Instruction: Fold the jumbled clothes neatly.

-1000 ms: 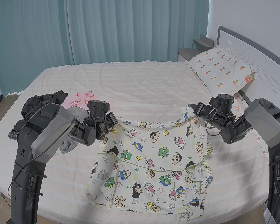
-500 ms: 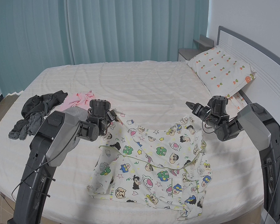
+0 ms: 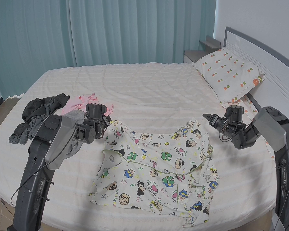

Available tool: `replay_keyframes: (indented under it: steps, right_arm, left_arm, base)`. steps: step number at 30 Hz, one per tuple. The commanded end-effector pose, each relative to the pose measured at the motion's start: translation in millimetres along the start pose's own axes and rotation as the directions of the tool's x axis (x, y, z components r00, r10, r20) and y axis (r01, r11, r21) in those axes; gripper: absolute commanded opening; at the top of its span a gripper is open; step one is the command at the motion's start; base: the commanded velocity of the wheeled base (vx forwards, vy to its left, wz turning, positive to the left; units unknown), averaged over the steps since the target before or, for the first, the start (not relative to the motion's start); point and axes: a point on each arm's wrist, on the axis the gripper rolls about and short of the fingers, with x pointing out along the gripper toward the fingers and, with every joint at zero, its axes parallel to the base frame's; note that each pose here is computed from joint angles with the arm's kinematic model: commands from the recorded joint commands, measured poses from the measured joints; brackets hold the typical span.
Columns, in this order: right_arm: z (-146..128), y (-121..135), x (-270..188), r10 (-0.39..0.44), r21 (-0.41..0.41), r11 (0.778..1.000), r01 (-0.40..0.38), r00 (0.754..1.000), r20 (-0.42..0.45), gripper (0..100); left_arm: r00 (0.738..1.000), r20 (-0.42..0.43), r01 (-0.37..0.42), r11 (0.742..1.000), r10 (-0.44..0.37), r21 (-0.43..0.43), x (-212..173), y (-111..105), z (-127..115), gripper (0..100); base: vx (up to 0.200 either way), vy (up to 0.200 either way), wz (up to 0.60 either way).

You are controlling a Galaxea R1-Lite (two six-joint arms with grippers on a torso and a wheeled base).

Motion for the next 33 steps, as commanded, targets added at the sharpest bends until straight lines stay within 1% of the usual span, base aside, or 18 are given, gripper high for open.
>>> replay_keyframes:
  steps: [1, 2, 3, 4, 5, 8, 12, 13, 16, 17, 20, 23, 24, 25, 26, 28, 30, 33]
  right_arm:
    - [16, -23, -70, 0.028, 0.043, 0.999, -0.023, 0.993, -0.114, 100]
    - [9, -32, -79, 0.034, 0.057, 0.998, -0.025, 0.988, -0.152, 100]
    - [7, -34, -81, 0.034, 0.058, 0.998, -0.025, 0.987, -0.158, 100]
    - [-3, -46, -90, 0.034, 0.059, 0.998, -0.023, 0.980, -0.195, 100]
    - [-10, -53, -95, 0.033, 0.048, 0.999, -0.023, 0.976, -0.215, 100]
    - [-27, -69, -101, 0.039, 0.024, 0.999, -0.034, 0.963, -0.268, 100]
    - [-42, -78, -101, 0.054, 0.015, 0.999, -0.052, 0.948, -0.315, 100]
    - [-53, -80, -97, 0.068, 0.006, 0.998, -0.070, 0.937, -0.342, 100]
    - [-75, -84, -89, 0.077, -0.015, 0.996, -0.089, 0.926, -0.370, 100]
    - [-77, -84, -88, 0.077, -0.017, 0.996, -0.089, 0.926, -0.370, 100]
    - [-83, -88, -91, 0.088, -0.042, 0.993, -0.109, 0.937, -0.337, 100]
    - [-86, -89, -94, 0.082, -0.064, 0.992, -0.111, 0.935, -0.344, 100]
    - [-86, -89, -94, 0.082, -0.064, 0.992, -0.111, 0.935, -0.344, 100]
    - [-88, -90, -95, 0.077, -0.098, 0.988, -0.118, 0.933, -0.351, 100]
    - [-89, -91, -96, 0.075, -0.113, 0.986, -0.123, 0.932, -0.354, 100]
    - [-90, -92, -98, 0.070, -0.124, 0.985, -0.122, 0.930, -0.362, 100]
    - [-94, -91, -102, 0.066, -0.133, 0.983, -0.124, 0.924, -0.377, 100]
    - [-96, -87, -102, 0.071, -0.141, 0.981, -0.135, 0.921, -0.383, 100]
  left_arm:
    - [0.999, 0.001, 0.048, 0.990, -0.048, -0.136, -53, -2, 63, 100]
    - [0.995, -0.040, 0.081, 0.984, -0.088, -0.158, -73, 1, 72, 100]
    - [0.994, -0.050, 0.089, 0.983, -0.099, -0.163, -78, 2, 73, 100]
    - [0.980, -0.112, 0.141, 0.973, -0.164, -0.185, -104, 7, 78, 100]
    - [0.970, -0.143, 0.168, 0.966, -0.197, -0.196, -120, 12, 78, 100]
    - [0.963, -0.155, 0.186, 0.958, -0.222, -0.217, -147, 25, 72, 100]
    - [0.958, -0.163, 0.192, 0.948, -0.238, -0.256, -175, 42, 61, 100]
    - [0.946, -0.203, 0.193, 0.942, -0.253, -0.274, -187, 53, 49, 100]
    - [0.915, -0.304, 0.175, 0.938, -0.267, -0.299, -198, 75, 17, 100]
    - [0.913, -0.305, 0.175, 0.937, -0.269, -0.304, -199, 76, 15, 100]
    - [0.911, -0.288, 0.173, 0.907, -0.295, -0.383, -207, 87, 3, 100]
    - [0.908, -0.273, 0.182, 0.886, -0.318, -0.427, -213, 96, -7, 100]
    - [0.908, -0.273, 0.182, 0.886, -0.318, -0.427, -213, 96, -7, 100]
    - [0.890, -0.283, 0.195, 0.859, -0.358, -0.474, -216, 102, -14, 100]
    - [0.879, -0.291, 0.198, 0.845, -0.377, -0.498, -214, 104, -18, 100]
    - [0.870, -0.297, 0.202, 0.835, -0.393, -0.512, -213, 106, -22, 100]
    - [0.867, -0.266, 0.231, 0.815, -0.420, -0.532, -212, 112, -27, 100]
    - [0.868, -0.242, 0.254, 0.807, -0.433, -0.534, -216, 118, -31, 100]
  base:
    - [0.000, 0.000, 0.00]
    - [0.000, 0.000, 0.00]
    - [0.000, 0.000, 0.00]
    - [0.000, 0.000, 0.00]
    - [0.000, 0.000, 0.00]
    - [0.000, 0.000, 0.00]
    - [0.000, 0.000, 0.00]
    - [0.000, 0.000, 0.00]
    - [0.000, 0.000, 0.00]
    - [0.000, 0.000, 0.00]
    - [0.000, 0.000, 0.00]
    - [0.000, 0.000, 0.00]
    - [0.000, 0.000, 0.00]
    - [0.000, 0.000, 0.00]
    - [0.000, 0.000, 0.00]
    - [0.000, 0.000, 0.00]
    - [0.000, 0.000, 0.00]
    - [0.000, 0.000, 0.00]
